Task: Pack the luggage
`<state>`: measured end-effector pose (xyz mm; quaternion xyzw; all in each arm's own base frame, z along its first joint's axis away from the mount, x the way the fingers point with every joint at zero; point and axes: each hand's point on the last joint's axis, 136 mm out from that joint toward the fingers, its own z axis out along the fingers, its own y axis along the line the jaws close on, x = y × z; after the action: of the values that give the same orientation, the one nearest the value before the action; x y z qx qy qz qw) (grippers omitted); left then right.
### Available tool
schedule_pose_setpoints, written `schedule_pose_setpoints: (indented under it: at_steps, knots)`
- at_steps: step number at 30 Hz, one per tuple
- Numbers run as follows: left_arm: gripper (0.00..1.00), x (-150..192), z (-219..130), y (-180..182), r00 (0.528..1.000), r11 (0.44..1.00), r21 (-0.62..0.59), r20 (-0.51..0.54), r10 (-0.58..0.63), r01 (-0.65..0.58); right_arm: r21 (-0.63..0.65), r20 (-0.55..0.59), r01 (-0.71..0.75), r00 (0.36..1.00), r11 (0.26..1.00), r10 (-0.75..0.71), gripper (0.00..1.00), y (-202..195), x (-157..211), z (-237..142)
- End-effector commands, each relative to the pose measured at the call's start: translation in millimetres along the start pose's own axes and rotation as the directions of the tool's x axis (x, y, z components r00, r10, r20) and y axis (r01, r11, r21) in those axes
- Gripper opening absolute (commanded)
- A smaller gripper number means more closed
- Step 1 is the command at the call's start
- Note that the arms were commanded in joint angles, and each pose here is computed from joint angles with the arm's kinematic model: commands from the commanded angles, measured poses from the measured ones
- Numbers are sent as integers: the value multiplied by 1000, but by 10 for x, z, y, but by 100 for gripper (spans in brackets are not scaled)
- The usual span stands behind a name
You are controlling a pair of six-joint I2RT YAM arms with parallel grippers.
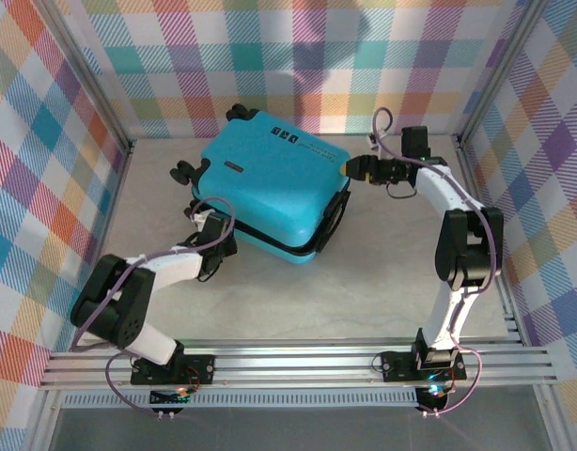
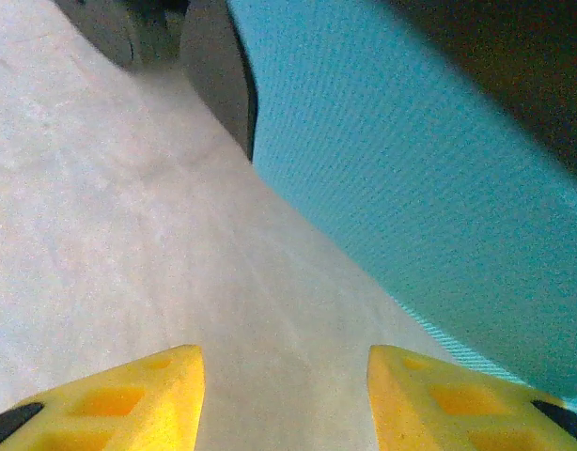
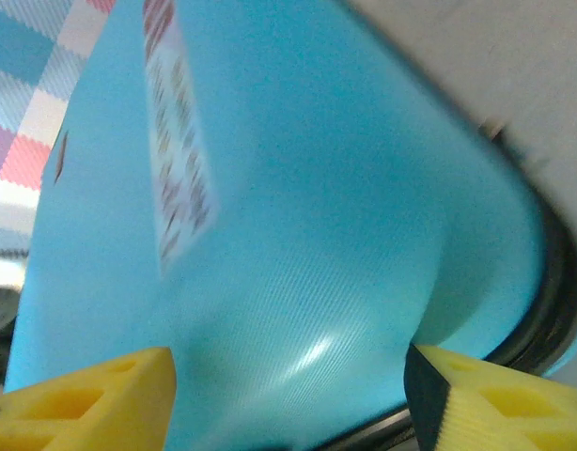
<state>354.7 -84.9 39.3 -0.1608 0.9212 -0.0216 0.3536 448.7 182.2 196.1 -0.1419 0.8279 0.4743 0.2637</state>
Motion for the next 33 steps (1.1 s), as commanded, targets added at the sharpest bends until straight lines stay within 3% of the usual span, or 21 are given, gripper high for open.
schedule_pose_setpoints:
  at_steps: [1, 6, 15, 21, 33]
  knots:
    - [49, -129, 138, -238, 1000, 995, 98, -9, 18, -17, -92, -40, 6, 999, 996, -10, 66, 369, 252, 80]
    - [49, -269, 182, -328, 1000, 993, 116, -20, -6, 9, 13, -12, -5, 1000, 1000, 6, 66, 377, 449, 8]
    - [51, -256, 13, -290, 998, 990, 125, -33, -58, 62, 212, 149, -96, 987, 973, 64, 69, 38, 43, -455]
    - [52, -85, -128, -312, 991, 981, 141, -58, -124, 131, 224, 194, -151, 975, 963, 107, 75, -221, -271, -449]
    - [53, 180, -448, -628, 984, 962, 209, -38, -172, 176, 60, 118, -160, 981, 985, 152, 88, -463, -659, -18]
